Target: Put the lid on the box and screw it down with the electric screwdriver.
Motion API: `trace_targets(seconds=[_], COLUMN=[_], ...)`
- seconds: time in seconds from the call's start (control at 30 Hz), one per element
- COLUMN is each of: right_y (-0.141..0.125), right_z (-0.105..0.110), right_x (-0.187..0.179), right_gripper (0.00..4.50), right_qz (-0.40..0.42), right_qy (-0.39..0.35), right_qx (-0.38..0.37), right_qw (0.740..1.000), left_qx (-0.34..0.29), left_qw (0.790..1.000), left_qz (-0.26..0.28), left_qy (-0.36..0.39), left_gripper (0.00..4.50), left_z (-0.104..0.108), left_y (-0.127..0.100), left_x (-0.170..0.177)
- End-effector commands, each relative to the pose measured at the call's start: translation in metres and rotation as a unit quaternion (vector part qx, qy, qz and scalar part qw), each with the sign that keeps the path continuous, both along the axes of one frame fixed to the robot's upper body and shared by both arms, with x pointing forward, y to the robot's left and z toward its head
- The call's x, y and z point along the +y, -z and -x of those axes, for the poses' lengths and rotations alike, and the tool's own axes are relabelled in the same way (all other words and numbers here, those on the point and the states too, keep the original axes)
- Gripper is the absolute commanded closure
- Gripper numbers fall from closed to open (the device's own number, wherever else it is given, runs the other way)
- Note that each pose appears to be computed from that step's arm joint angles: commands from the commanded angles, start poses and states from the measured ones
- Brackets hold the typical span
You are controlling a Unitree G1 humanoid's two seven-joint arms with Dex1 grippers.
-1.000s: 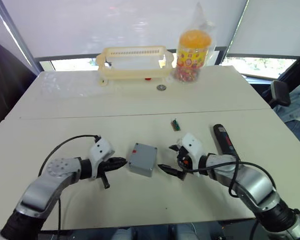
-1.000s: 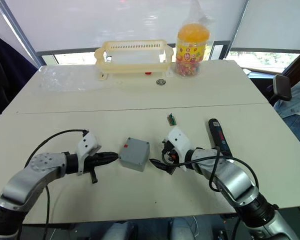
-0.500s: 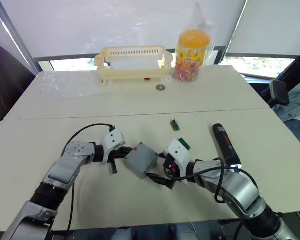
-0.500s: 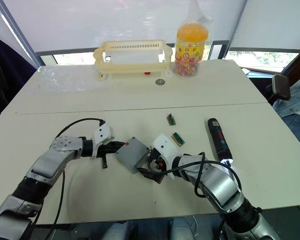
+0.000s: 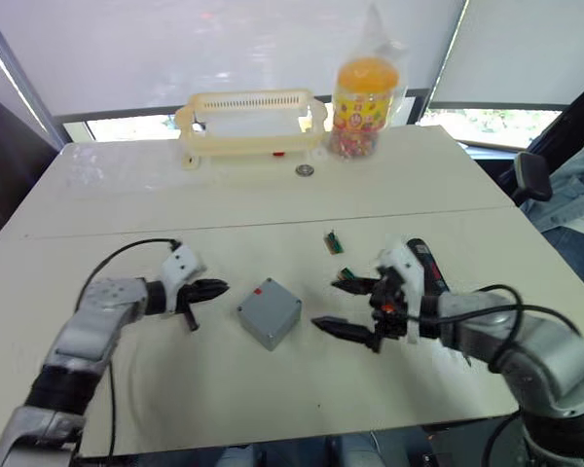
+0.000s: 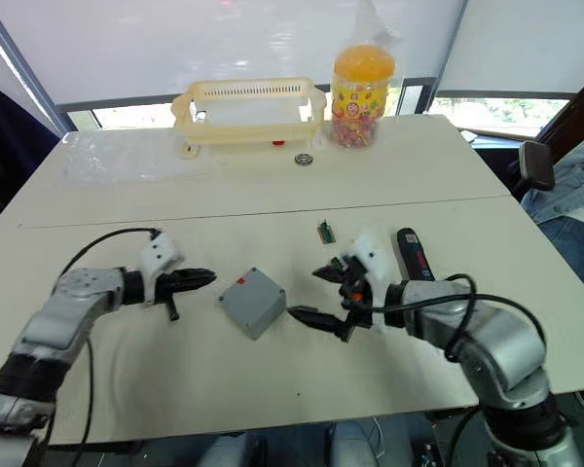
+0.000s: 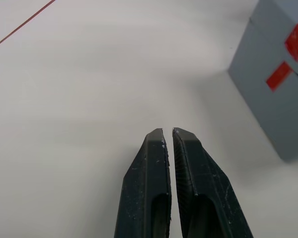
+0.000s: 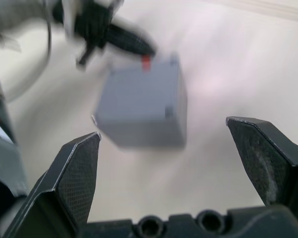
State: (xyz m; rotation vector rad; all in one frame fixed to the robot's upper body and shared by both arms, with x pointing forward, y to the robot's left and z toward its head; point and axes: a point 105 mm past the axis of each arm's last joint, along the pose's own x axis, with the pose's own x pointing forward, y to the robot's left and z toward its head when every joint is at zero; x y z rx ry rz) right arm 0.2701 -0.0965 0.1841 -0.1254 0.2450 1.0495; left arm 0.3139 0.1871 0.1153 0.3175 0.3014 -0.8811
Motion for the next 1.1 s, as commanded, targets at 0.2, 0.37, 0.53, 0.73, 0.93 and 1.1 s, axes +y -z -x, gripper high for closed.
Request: trace_targets(seconds=[0.2,0.37,0.53,0.73,0.93,1.1], right_y=[0.015,0.032,0.039,0.043,0.049,0.052], right_z=[-0.081,-0.093,-0.091,-0.073,-0.052,-0.037], right_x=[-0.004,0.008,0.020,0.031,0.032,0.032], right_gripper=[0.06,0.06,0.06,0.06,0.06,0.06], right_qz=[0.080,0.120,0.117,0.116,0.110,0.104], right_qy=[0.087,0.050,0.012,-0.023,-0.032,-0.018], right_qx=[-0.103,-0.128,-0.125,-0.126,-0.111,-0.096], right_qw=[0.988,0.983,0.985,0.985,0.987,0.990], left_qx=[0.048,0.061,0.055,0.025,0.003,-0.002], left_qw=[0.996,0.994,0.994,0.995,0.998,0.998], left_qz=[0.072,0.077,0.081,0.075,0.061,0.057], left_qy=[-0.024,-0.044,-0.053,-0.054,-0.036,-0.010], left_gripper=[4.24,4.24,4.24,4.24,4.24,4.24], left_z=[0.065,0.075,0.071,0.048,0.031,0.025], left_y=[-0.002,0.011,0.015,0.016,0.012,0.008], left_x=[-0.025,-0.034,-0.042,-0.051,-0.051,-0.054])
